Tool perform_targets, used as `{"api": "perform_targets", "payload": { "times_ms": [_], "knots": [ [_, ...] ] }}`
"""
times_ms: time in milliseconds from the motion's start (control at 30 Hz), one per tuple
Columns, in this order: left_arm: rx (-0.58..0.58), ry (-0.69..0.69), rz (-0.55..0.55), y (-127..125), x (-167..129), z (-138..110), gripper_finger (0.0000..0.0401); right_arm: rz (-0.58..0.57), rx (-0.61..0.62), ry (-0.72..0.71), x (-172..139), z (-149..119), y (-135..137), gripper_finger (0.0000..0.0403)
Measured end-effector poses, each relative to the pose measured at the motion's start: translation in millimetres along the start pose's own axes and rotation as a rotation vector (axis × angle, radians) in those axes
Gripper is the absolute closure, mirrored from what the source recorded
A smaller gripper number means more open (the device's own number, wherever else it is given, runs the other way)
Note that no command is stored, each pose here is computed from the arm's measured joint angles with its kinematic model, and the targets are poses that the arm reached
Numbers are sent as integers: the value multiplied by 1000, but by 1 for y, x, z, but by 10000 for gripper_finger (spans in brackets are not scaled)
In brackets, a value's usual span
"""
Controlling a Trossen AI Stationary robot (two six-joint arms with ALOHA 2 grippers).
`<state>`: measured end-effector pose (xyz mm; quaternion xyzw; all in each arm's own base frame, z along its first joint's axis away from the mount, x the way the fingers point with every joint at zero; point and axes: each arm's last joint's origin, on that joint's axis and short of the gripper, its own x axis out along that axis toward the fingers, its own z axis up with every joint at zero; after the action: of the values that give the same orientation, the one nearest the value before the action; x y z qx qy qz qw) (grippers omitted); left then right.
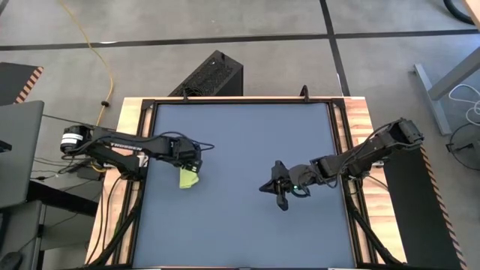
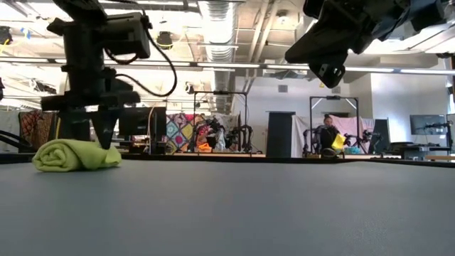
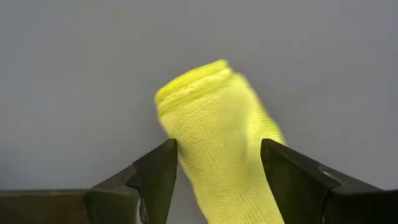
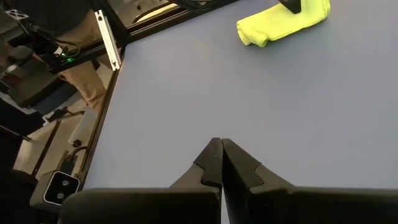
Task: Roll towel
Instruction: Return to Home Position
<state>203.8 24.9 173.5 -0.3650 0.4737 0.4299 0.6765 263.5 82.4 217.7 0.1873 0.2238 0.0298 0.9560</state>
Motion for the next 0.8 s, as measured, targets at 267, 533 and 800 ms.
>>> {"api": "perform_targets", "payload": {
  "times_ms": [267, 533, 800],
  "knots": [
    [142, -38, -49, -16, -26, 15, 181, 7, 21, -13, -2, 2, 1, 380],
    [311, -175, -110, -36, -67, 37, 181, 45, 69, -209, -34, 38, -3, 380],
    [655, -485, -519, -69, -121, 47, 181, 3, 62, -409, -79, 70, -22, 380]
  ]
}}
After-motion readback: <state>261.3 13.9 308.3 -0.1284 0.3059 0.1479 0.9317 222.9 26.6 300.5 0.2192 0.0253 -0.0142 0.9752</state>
